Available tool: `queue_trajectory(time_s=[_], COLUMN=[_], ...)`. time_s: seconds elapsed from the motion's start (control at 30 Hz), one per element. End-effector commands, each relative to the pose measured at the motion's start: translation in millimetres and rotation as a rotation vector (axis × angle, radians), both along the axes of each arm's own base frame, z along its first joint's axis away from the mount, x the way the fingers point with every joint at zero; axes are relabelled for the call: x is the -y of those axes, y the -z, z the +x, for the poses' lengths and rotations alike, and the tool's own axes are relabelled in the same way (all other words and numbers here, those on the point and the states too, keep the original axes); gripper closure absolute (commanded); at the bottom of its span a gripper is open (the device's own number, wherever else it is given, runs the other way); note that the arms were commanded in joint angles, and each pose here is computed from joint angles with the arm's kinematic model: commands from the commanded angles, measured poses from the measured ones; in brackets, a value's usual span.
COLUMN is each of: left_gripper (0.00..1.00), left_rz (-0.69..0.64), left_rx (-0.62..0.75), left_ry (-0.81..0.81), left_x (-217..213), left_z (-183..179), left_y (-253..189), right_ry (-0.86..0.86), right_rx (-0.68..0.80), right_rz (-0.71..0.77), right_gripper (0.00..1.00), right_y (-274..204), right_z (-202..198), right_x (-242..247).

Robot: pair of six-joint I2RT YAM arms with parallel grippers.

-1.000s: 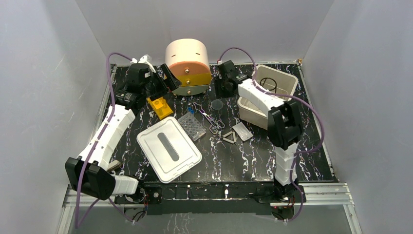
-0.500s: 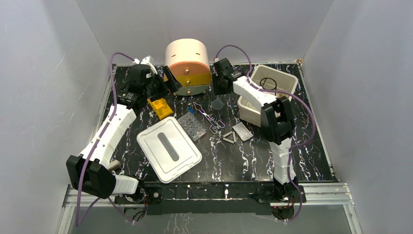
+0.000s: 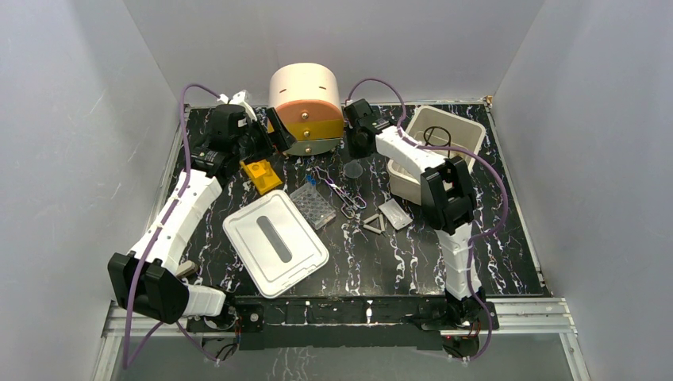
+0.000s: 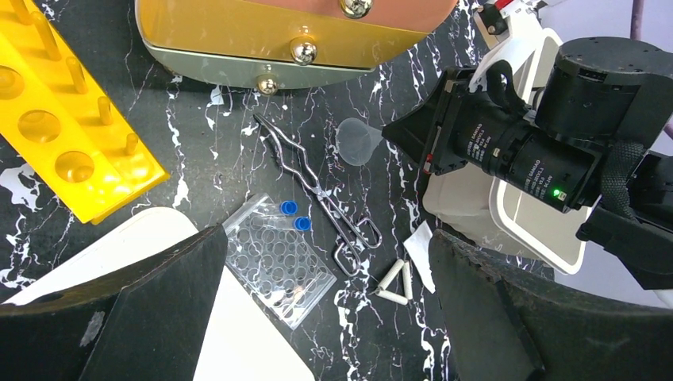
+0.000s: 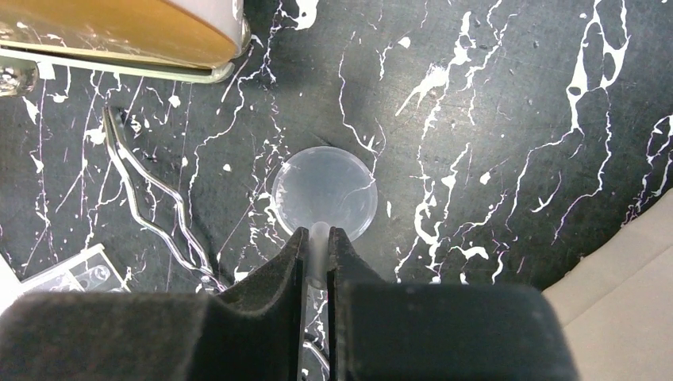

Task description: Organize the chemistry lab equipment

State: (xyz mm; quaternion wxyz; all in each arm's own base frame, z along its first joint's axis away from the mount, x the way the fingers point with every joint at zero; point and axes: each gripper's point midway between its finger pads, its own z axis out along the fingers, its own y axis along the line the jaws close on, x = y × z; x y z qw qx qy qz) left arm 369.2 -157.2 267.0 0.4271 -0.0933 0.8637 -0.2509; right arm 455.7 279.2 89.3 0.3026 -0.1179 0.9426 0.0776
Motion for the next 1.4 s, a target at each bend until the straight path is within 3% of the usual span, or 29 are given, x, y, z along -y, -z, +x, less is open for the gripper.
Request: queue_trajectory(time_s=[0.0,0.1,0.4,0.53,0.7,0.93,1.13,1.37], left_gripper=[0.02,0.02,0.02,0.02,0.02,0.02,0.02,0.02], left_rz=[0.018,0.015,0.002,0.002,0.002,-0.029,-0.054,-0.107], left_rx=[0.059,0.067,0.090,0.083,0.073,0.018,-0.005,-0.029], left_ry=[0.007,0.009,0.016,0.018,0.022,0.037,0.047,0.070], left_x=[-4,-3,-1,-1,0,8,15,26], left_z=[-4,-5,-5,-4,-3,-3,0,0], left_y=[-22,-25,-37,-35,-31,-15,-9,-5], right_ry=[0.005,0.008,0.024,0.090,0.226,0.361,0.345,0.309], right_rx=[0.084,0.119,0.309,0.389,0.458,0.417,0.284,0.157], right_rz=[0.016,0.025,0.147,0.184,0.131,0.106,0.104,0.145], right_gripper=[0.92,0.98,0.99,0.98,0.96,0.93,0.93,0.93], right_y=[-28,-46,-150,-196,-227,-206,-154,-98], right_z=[11,11,3,-1,-12,-50,-72,-66], right_x=[-3,1,23,56,119,188,186,167])
